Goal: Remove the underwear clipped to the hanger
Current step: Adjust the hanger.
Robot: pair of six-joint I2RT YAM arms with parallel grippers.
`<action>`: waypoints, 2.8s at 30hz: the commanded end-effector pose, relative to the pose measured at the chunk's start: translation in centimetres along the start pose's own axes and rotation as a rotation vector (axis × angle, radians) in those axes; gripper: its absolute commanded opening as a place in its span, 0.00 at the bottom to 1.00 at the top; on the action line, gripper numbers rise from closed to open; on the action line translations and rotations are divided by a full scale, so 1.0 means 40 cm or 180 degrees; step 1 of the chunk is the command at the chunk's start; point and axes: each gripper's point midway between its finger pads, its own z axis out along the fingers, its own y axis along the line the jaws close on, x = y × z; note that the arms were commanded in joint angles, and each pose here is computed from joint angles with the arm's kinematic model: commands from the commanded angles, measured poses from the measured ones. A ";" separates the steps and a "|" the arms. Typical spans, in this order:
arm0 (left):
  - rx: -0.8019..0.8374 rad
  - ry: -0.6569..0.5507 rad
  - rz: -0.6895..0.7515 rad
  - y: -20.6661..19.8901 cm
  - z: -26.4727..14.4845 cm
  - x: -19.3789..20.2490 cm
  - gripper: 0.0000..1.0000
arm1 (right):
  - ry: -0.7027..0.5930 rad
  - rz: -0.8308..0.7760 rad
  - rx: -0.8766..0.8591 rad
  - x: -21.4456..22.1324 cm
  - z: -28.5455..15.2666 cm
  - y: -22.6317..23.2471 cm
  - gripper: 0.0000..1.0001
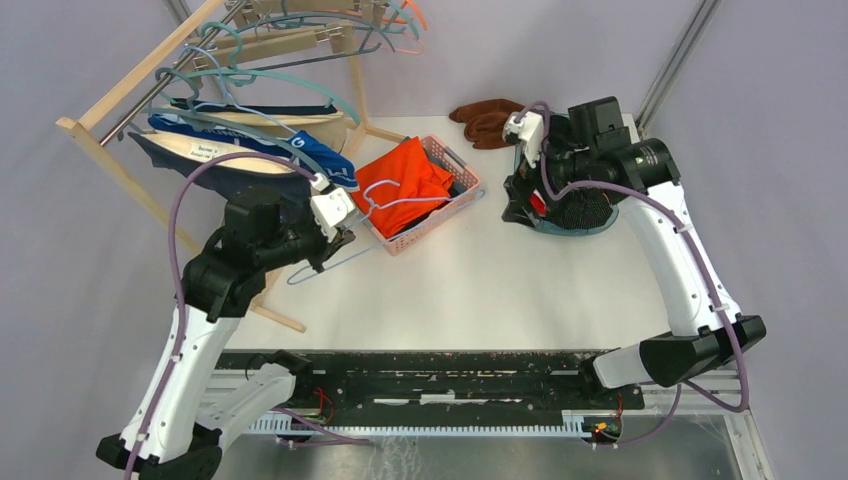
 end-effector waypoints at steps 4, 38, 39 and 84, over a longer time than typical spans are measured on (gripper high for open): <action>-0.0146 -0.0391 -0.0446 0.011 -0.047 -0.111 0.03 | -0.0195 -0.0391 -0.0297 -0.066 -0.007 0.128 0.98; -0.1213 -0.0776 -0.0280 0.054 -0.367 -0.232 0.03 | -0.0289 -0.0640 -0.0086 -0.140 0.012 0.153 0.96; -0.1353 -0.0805 -0.0252 0.062 -0.396 -0.236 0.03 | -0.0276 -0.0637 -0.0085 -0.139 0.015 0.152 0.96; -0.3261 0.0017 -0.0499 0.240 -0.541 -0.071 0.03 | -0.0148 -0.0116 -0.0335 -0.140 0.245 0.120 0.96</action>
